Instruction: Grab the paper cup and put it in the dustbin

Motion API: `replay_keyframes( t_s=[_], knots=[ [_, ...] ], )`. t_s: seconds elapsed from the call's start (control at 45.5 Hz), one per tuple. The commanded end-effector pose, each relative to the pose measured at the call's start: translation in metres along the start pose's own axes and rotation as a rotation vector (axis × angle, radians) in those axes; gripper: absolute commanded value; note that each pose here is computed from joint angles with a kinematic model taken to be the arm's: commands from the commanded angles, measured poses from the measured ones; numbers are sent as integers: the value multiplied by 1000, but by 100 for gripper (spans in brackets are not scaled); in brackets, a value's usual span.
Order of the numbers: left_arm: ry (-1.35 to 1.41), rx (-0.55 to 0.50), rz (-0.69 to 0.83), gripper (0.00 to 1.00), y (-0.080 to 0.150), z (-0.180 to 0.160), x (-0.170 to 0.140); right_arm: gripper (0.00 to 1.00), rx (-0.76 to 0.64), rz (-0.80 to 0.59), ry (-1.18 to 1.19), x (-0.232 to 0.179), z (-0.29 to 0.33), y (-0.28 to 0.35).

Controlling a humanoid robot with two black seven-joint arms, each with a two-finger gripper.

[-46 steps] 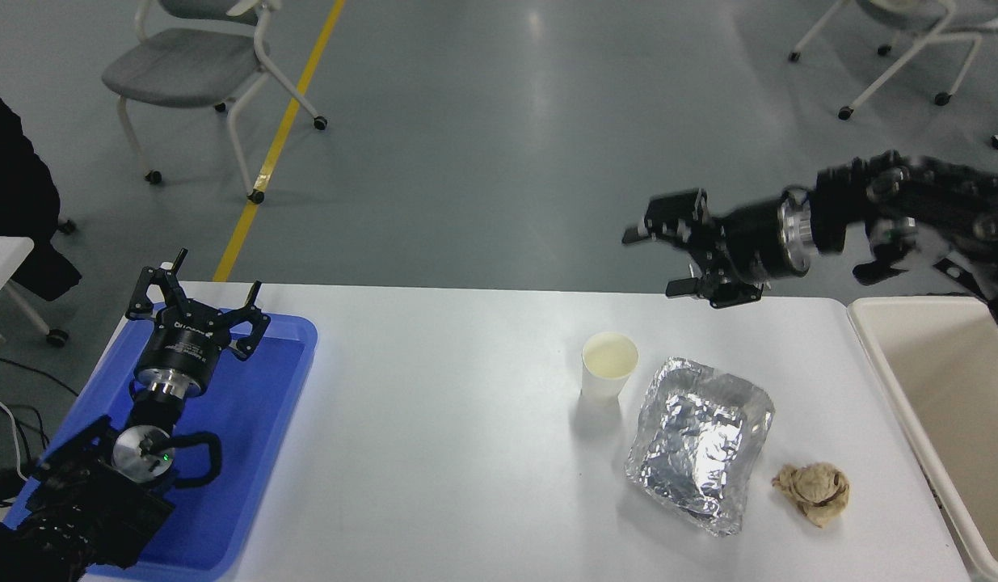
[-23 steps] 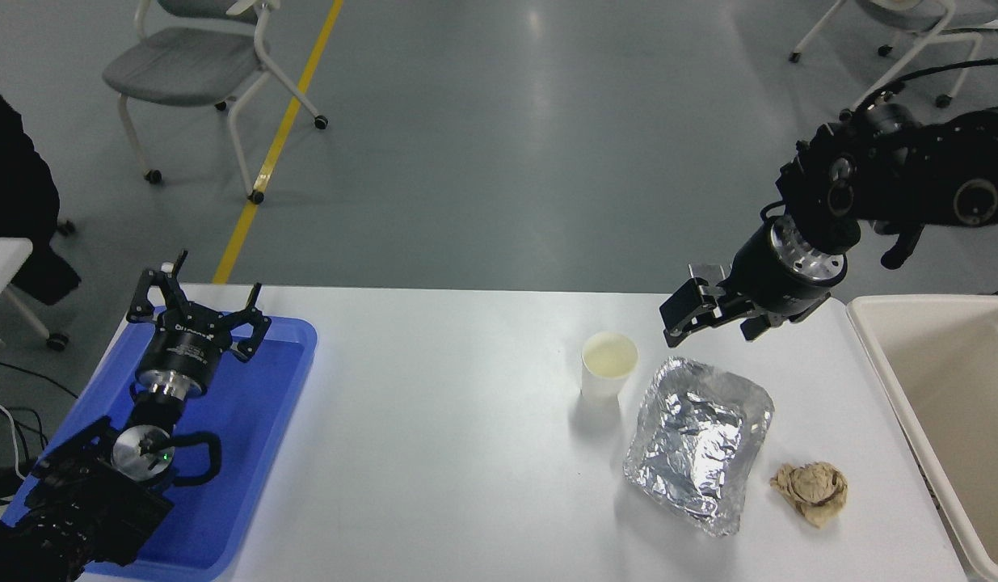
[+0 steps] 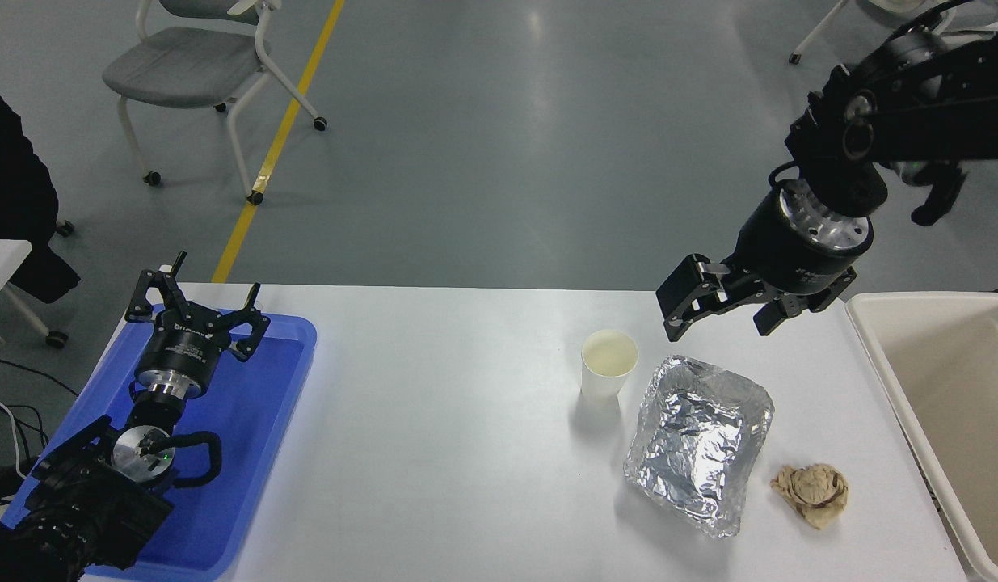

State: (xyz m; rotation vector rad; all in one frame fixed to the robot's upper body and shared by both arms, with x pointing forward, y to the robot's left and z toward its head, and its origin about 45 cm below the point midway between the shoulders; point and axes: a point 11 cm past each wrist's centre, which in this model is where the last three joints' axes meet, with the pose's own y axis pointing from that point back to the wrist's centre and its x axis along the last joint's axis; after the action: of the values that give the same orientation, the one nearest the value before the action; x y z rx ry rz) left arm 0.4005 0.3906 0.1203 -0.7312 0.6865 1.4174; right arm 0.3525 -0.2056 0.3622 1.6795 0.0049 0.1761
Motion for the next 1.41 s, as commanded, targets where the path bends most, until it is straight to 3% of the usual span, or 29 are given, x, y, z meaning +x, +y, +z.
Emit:
replay_keyframes(
  t_s=[0.0, 0.176, 0.264, 0.484, 0.835, 1.385],
  knots=[
    [2, 1, -3, 100, -1, -1, -1, 100, -2, -10, 4, -1, -14, 2],
    [5, 3, -5, 100, -1, -3, -2, 100, -30, 38, 23, 19, -11, -7],
    [4, 2, -4, 100, -2, -2, -2, 100, -41, 138, 29, 51, -10, -33],
    [5, 4, -7, 100, -2, -3, -3, 100, -21, 250, 40, 73, 1, -93],
    [1, 2, -2, 100, -1, -1, -1, 100, 22, 254, 26, 59, 20, -179],
    [2, 1, -4, 100, -1, -1, -2, 100, 30, 313, -42, 44, 44, -233]
  ],
)
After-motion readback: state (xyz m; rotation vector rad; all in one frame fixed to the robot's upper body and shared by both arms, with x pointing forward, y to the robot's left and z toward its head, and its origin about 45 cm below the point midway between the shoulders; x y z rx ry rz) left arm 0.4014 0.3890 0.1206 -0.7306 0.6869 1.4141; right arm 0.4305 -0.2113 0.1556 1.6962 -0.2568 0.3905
